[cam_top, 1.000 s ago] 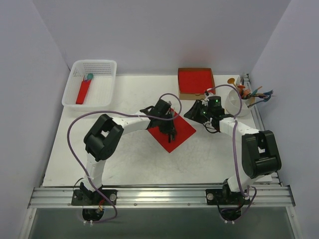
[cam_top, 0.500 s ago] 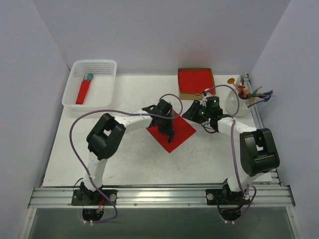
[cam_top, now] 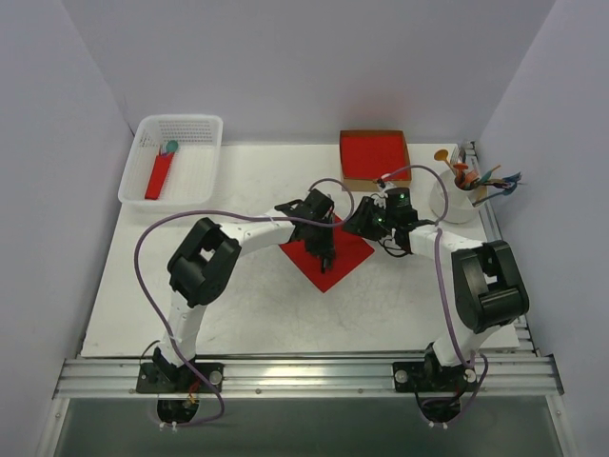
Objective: Place the utensils on the paper napkin and roll it up
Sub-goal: Place the utensils on the napkin.
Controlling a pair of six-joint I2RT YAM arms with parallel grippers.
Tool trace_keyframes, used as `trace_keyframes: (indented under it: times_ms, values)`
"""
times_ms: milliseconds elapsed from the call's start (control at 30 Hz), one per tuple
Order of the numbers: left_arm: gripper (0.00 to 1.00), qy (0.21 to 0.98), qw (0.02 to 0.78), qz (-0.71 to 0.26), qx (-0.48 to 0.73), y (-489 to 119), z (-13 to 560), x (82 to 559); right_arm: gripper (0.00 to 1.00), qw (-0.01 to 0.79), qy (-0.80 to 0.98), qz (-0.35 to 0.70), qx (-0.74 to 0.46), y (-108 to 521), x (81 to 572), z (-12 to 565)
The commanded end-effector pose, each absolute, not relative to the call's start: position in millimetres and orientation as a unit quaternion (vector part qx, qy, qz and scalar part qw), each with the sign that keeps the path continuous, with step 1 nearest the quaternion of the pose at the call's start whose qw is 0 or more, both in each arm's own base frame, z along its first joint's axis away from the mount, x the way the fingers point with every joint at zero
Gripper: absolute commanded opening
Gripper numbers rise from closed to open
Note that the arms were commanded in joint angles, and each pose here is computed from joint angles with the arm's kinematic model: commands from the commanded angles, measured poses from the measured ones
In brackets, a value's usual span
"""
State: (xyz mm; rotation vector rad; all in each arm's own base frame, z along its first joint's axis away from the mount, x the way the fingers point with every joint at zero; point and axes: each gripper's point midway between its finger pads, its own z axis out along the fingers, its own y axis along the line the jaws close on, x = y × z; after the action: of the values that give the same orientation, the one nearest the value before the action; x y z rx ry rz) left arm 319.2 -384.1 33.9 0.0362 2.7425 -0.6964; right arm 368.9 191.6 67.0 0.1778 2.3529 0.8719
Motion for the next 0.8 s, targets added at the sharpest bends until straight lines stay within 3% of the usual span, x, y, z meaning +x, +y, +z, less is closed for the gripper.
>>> trace_keyframes:
  times_ms: [0, 433, 767]
  values:
    - [0.28, 0.953, 0.173, -0.248, 0.025, -392, 50, 327, 0.33, 0.318, 0.884, 0.337, 0.053, 197, 374, 75]
    - [0.31, 0.956, 0.170, -0.239, 0.027, -392, 47, 328, 0.33, 0.305, 0.893, 0.326, 0.050, 195, 370, 67]
    - [0.33, 0.943, 0.209, -0.257, 0.032, -376, 92, 322, 0.34, 0.283, 0.907, 0.307, 0.057, 197, 366, 54]
